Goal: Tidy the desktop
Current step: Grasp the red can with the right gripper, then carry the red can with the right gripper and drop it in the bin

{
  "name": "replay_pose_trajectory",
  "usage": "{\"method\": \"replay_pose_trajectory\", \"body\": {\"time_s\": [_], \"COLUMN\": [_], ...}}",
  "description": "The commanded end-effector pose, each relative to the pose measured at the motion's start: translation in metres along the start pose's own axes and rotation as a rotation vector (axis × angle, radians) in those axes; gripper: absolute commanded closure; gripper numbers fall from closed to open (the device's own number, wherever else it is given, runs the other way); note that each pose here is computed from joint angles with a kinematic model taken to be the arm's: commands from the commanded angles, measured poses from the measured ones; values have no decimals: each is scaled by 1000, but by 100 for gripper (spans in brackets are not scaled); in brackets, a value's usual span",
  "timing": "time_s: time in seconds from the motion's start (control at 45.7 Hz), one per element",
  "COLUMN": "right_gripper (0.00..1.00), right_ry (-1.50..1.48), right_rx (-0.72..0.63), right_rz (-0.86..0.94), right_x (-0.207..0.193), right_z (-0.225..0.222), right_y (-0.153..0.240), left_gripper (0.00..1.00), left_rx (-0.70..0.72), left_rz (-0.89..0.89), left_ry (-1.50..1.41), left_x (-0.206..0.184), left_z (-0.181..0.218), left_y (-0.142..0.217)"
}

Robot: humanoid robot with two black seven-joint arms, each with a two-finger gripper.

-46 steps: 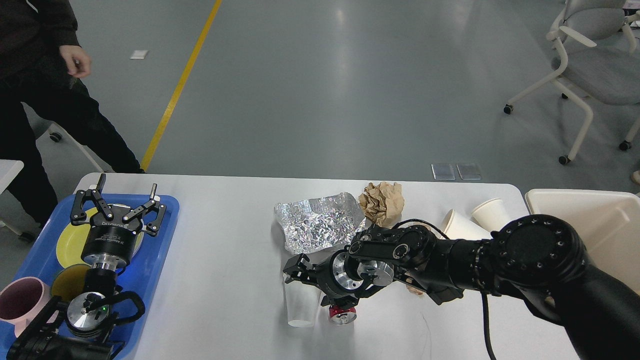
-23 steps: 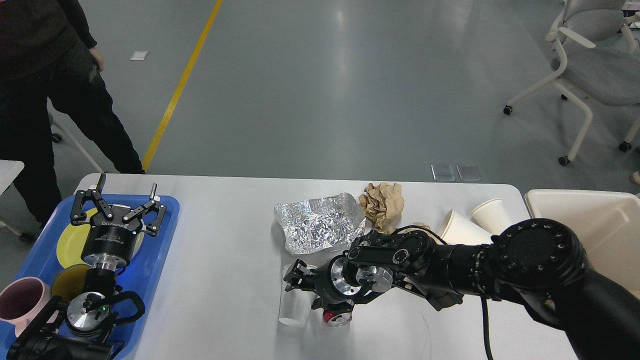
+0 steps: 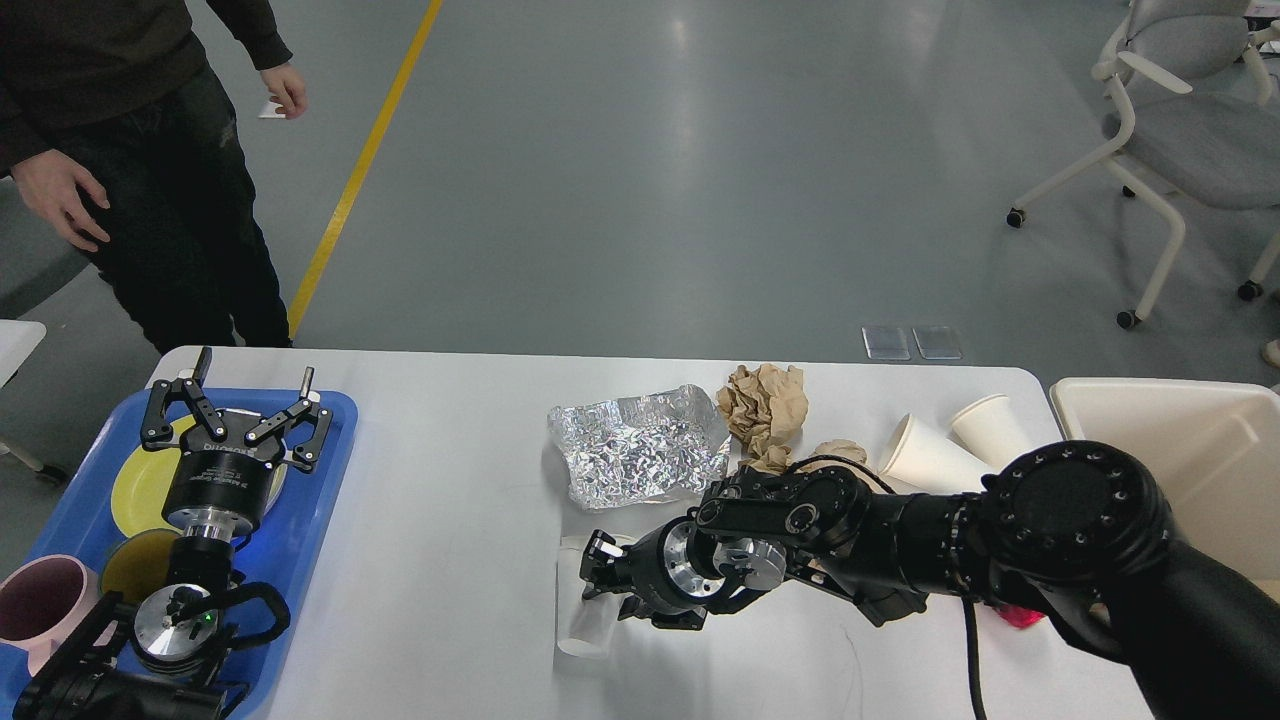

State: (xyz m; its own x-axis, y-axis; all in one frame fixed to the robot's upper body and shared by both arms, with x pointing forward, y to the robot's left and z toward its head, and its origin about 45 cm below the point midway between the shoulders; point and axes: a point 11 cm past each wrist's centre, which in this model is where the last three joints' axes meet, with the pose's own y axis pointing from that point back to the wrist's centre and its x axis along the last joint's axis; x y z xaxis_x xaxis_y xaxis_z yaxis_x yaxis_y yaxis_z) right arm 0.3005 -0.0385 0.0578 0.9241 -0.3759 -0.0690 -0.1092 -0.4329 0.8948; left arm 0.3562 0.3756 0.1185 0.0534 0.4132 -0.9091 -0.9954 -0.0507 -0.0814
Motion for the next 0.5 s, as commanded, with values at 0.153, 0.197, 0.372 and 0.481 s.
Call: {"method": "replay_pose_trajectory", "body": {"time_s": [0.153,0.197,0.372,0.481], "right_gripper": [100,100,100,100], "right_ry": [0,0,6,24], "right_rx": [-9,-10,-59,-48], "right_rz": [-9,-13,-13,-30], "right_x": [-2,-3,0,1], "right_z": [1,2,7,-1], "right_y": [0,-1,0,6], "left_gripper": [4,4,4,4], "left_rx": [0,0,0,0], "left_rz": [0,0,1,0], "left_ry": [0,0,0,0], "left_x": [0,0,0,0], "left_z": [0,0,0,0], "left_y": [0,0,0,0]}}
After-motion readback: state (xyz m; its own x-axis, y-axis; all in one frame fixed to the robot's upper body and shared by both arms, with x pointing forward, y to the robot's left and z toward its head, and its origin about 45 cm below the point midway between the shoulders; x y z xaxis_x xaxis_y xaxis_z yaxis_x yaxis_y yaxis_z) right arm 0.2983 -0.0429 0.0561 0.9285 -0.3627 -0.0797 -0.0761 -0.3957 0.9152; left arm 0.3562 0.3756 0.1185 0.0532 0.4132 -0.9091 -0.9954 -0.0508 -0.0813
